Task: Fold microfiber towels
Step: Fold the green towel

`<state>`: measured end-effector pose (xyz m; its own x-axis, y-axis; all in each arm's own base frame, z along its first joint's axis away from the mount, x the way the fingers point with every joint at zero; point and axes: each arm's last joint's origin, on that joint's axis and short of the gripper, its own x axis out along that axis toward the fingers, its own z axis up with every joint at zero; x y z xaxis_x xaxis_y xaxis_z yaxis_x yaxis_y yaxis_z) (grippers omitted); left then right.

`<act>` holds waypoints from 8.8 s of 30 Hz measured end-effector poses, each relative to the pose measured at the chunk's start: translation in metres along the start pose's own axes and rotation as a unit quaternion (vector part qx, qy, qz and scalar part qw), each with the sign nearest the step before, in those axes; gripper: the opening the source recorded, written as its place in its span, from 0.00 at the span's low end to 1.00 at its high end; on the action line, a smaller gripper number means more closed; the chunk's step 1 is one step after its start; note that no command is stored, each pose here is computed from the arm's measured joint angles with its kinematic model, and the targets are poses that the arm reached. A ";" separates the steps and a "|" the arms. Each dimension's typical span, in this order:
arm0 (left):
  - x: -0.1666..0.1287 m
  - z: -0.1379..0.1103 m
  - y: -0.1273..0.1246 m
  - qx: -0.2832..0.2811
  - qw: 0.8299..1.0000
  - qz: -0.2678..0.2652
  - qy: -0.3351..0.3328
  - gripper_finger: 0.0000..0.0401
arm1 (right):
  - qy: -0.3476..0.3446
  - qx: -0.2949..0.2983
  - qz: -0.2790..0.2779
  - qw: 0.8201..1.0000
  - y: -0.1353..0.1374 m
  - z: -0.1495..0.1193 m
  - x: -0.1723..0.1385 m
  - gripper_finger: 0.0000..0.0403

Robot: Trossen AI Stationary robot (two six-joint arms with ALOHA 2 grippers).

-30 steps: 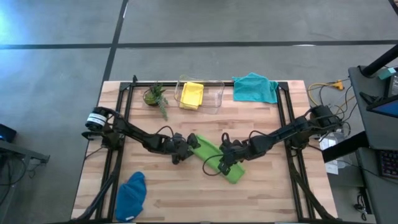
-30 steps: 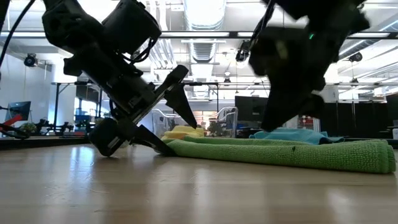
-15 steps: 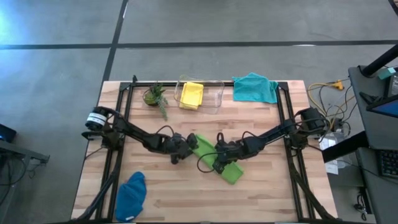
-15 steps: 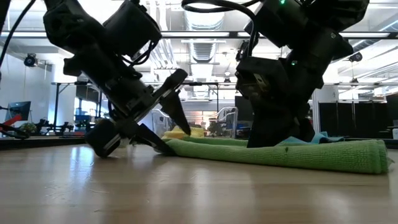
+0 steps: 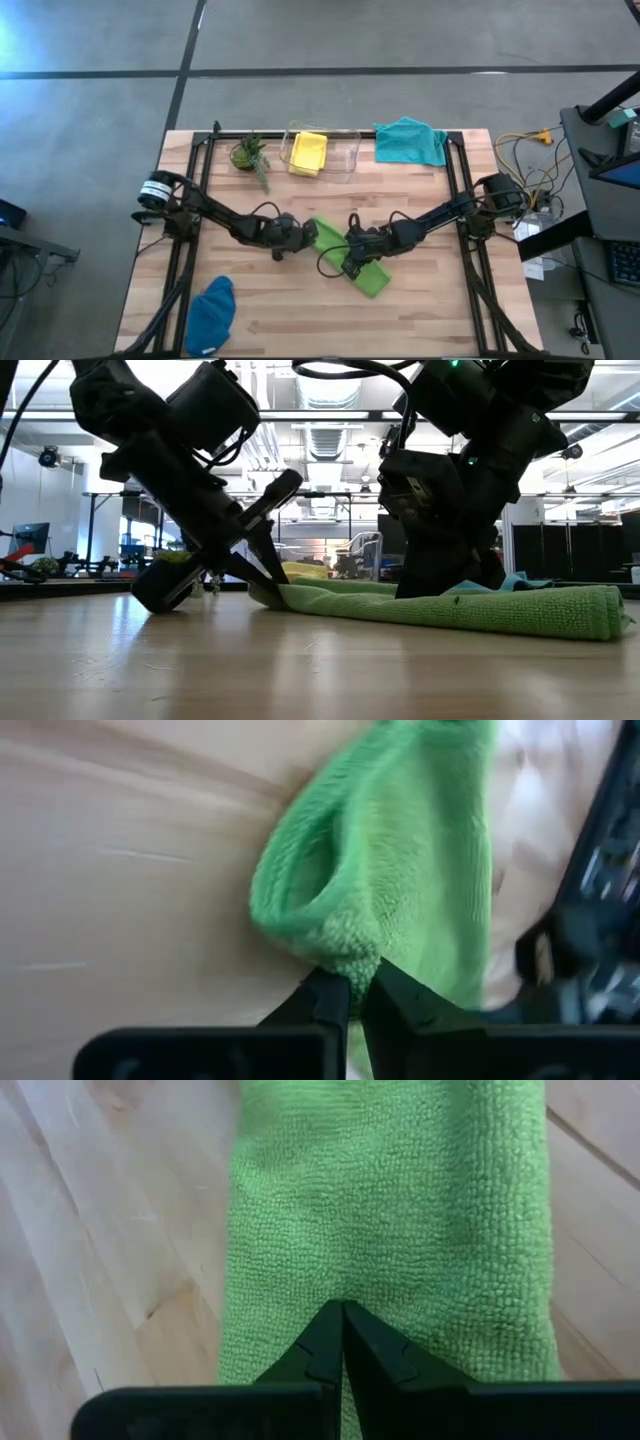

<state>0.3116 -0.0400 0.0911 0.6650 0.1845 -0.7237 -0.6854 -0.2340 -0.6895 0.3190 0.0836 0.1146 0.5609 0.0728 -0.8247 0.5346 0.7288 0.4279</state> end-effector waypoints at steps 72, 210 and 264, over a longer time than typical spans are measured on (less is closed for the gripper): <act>-0.027 -0.039 -0.077 0.894 0.400 -0.127 -0.159 0.00 | -0.068 0.114 -0.030 0.991 0.004 -0.029 -0.111 0.02; -0.025 -0.020 -0.109 0.813 0.535 -0.188 -0.134 0.00 | -0.209 -0.327 -0.291 0.874 0.037 -0.049 -0.093 0.02; 0.011 -0.066 -0.064 0.843 0.490 -0.221 -0.028 0.00 | -0.094 -0.254 -0.113 0.956 0.046 -0.097 -0.068 0.02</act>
<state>0.3823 -0.0858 0.1295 0.8823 -0.1010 -0.4598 0.2184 0.9530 0.2099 0.2447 0.1784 0.1545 0.5966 -0.2148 -0.7732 0.3068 0.9514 -0.0275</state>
